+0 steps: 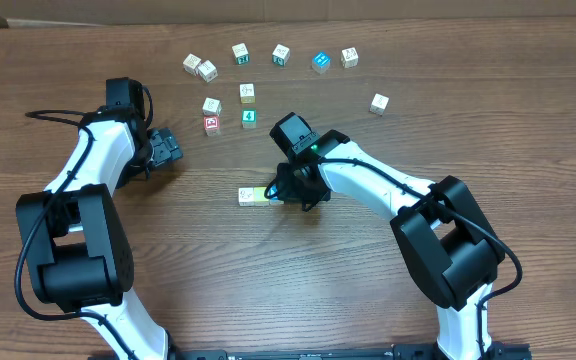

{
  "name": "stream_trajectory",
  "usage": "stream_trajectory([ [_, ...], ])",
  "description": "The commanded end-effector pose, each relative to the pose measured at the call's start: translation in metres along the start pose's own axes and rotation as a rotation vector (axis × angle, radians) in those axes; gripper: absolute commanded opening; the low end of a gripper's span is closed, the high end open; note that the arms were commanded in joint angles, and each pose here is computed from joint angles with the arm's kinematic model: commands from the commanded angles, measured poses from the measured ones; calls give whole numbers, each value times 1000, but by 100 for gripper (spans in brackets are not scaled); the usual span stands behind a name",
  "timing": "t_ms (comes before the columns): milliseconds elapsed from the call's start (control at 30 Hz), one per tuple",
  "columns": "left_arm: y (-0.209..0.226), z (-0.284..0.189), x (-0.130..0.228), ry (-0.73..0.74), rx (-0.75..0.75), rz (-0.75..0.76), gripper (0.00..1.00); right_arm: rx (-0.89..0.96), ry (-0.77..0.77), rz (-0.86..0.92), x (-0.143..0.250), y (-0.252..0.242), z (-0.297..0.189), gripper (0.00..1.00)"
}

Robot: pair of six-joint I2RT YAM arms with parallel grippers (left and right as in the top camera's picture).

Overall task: Form a horizontal line
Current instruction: 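Lift the right gripper up and away from the block row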

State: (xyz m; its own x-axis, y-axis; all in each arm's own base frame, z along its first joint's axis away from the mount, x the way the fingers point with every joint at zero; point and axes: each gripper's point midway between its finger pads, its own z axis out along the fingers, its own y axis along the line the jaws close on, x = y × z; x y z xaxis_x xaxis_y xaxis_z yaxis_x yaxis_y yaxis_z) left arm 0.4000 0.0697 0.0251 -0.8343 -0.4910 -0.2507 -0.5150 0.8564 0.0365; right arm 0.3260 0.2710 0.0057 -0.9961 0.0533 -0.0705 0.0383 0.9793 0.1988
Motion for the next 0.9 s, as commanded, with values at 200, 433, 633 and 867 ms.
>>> stream_trajectory([
  [200, 1, 1, 0, -2, -13, 29, 99, 193, -95, 73, -16, -47, -12, 4],
  [433, 1, 1, 0, -2, -12, 29, 100, 229, -123, 91, -25, -59, -15, 9],
  [633, 1, 1, 0, -1, -12, 29, 100, 234, -117, 91, -24, -60, -15, 11],
  [867, 1, 1, 0, -2, -12, 30, 100, 235, -116, 91, -23, -61, -15, 11],
])
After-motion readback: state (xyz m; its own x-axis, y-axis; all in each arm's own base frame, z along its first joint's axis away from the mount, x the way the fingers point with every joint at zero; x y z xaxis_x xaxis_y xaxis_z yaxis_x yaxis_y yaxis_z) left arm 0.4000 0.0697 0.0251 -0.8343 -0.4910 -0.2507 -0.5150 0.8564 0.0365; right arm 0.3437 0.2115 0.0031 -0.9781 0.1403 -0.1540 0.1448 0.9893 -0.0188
